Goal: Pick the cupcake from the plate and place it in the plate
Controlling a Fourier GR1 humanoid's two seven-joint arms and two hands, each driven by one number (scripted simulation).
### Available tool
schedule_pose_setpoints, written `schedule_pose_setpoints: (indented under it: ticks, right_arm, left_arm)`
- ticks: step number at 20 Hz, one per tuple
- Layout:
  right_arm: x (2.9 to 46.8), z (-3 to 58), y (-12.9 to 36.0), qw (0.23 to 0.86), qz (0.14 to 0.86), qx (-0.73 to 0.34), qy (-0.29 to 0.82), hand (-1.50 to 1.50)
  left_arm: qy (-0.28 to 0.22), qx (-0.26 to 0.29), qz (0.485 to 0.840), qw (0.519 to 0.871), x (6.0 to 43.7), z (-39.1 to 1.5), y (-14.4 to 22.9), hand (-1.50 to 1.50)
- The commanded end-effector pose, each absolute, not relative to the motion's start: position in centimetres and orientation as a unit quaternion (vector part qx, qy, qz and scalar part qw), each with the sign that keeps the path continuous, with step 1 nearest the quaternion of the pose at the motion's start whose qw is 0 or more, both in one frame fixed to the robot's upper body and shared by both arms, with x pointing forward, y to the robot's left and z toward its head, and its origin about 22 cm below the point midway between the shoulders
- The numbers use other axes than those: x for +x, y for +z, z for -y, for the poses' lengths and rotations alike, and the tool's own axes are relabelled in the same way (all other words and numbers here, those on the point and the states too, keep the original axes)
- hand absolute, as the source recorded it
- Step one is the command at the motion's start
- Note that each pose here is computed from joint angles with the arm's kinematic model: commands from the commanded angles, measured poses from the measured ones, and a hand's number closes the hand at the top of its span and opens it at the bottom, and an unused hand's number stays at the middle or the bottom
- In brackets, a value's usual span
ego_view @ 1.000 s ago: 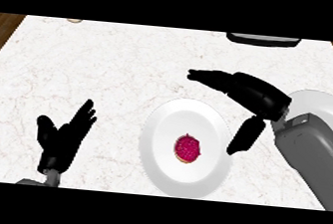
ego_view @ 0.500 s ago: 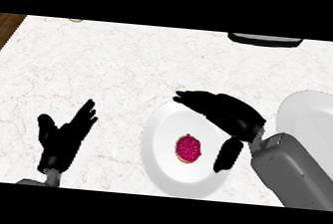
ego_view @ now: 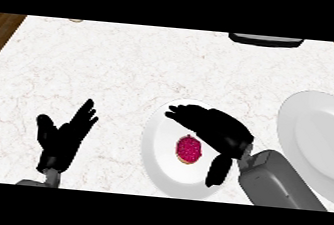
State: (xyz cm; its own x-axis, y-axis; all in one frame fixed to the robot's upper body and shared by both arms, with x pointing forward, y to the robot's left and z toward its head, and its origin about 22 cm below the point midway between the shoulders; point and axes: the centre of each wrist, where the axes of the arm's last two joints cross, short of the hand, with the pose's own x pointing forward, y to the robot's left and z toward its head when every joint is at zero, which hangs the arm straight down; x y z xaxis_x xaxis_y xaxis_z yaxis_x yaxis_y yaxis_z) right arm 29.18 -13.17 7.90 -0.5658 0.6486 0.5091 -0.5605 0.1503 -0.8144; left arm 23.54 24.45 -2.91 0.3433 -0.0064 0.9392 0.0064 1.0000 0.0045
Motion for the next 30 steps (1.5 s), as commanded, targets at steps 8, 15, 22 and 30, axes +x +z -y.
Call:
schedule_pose_setpoints:
  ticks: [8, 15, 22, 30]
  right_arm:
    - [29.5, 11.1, 5.0, 0.46, 0.578, -0.097, 0.667, -1.5]
    - [28.9, 11.5, 2.9, 0.454, 0.558, -0.082, 0.69, -1.5]
    - [29.0, 9.4, 1.6, 0.384, 0.559, -0.091, 0.729, 1.5]
    - [28.8, 11.7, 2.3, 0.369, 0.583, -0.112, 0.715, 1.5]
  left_arm:
    - [-0.003, 0.005, 0.56, 0.828, 23.5, -23.5, -3.7, 0.0]
    - [-0.012, 0.001, 0.559, 0.829, 24.1, -25.2, -2.2, 0.0]
    - [-0.01, 0.002, 0.561, 0.827, 23.3, -25.7, -2.9, 0.0]
    - [-0.011, -0.002, 0.552, 0.834, 22.5, -23.5, -4.8, 0.0]
